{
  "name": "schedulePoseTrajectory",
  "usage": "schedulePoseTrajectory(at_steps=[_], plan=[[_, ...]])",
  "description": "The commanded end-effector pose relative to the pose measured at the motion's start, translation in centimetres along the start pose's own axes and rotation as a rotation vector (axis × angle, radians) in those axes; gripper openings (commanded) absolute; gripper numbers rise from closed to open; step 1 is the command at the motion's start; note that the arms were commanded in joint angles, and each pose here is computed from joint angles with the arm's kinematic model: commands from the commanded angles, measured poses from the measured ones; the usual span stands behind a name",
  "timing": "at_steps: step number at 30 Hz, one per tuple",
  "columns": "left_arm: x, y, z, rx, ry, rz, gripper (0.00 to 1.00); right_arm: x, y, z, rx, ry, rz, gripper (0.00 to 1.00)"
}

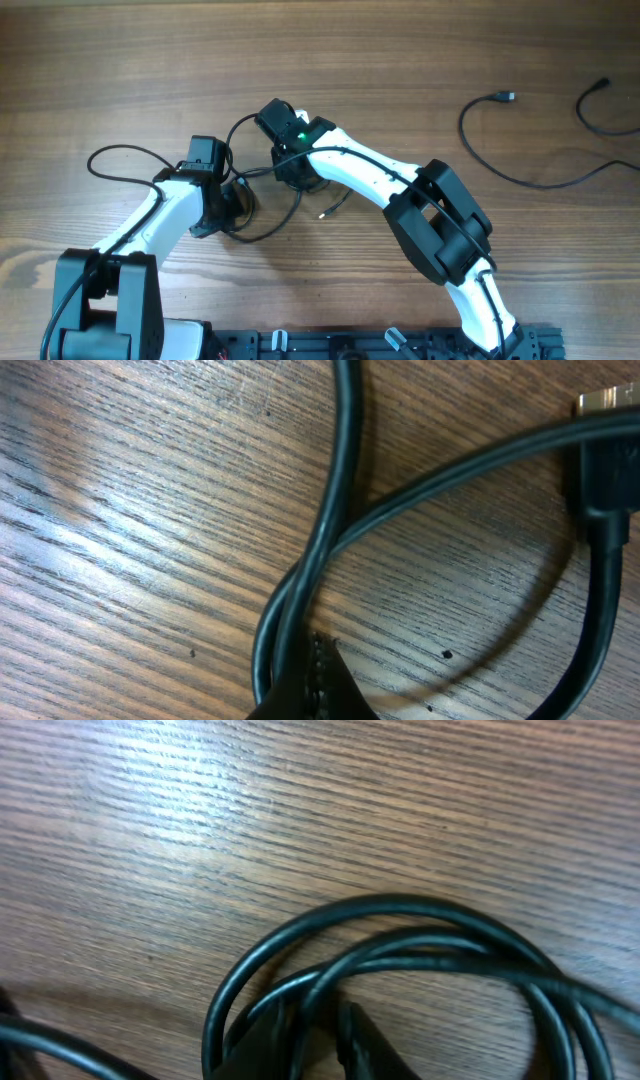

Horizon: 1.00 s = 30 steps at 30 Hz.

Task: Untangle cables

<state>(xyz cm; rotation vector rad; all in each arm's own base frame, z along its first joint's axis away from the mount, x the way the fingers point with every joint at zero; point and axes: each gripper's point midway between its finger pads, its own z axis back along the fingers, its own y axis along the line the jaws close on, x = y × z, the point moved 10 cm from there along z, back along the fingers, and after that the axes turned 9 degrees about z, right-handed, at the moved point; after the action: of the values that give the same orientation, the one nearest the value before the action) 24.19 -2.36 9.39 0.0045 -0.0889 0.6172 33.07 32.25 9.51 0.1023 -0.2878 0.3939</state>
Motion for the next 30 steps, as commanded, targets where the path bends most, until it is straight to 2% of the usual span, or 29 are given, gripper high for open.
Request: schedulePoseTrajectory(at_steps=[1,3,9,12,16,20,30], plan=[[-0.3,0.5,-0.9,0.028,0.01,0.017,0.04,-0.8,-0.7,-1.3,-0.08,0.04,0.07,0.11],[-0.3,0.5,-0.9,0.028,0.01,0.017,0.04,-0.9,-0.6,-1.3,-0.067,0.05,0.068,0.05],[-0.3,0.5,-0.9,0.028,0.01,0.017,0.04,-0.3,-1.1,-0.4,-0.023,0.043,0.049,0.04],[-0.3,0.5,-0.9,0.028,0.009,0.017,0.04,0.7,-1.9,1.4,0.075,0.028,0.01,0.04],[-0.3,0.4,-0.9,0.024,0.005,0.017,0.04,2.6,-3.9,4.5,0.401,0.002,0.003,0.04],[-0.3,0.4,-0.9,0.024,0.005,0.017,0.04,3.3,-6.5,5.1,0.601,0.024,-0.068,0.04],[-0.3,0.4,-1.0,0.023,0.004,0.017,0.04,4.3,-12.5,6.4,0.846,-0.007,-0.176,0.04]])
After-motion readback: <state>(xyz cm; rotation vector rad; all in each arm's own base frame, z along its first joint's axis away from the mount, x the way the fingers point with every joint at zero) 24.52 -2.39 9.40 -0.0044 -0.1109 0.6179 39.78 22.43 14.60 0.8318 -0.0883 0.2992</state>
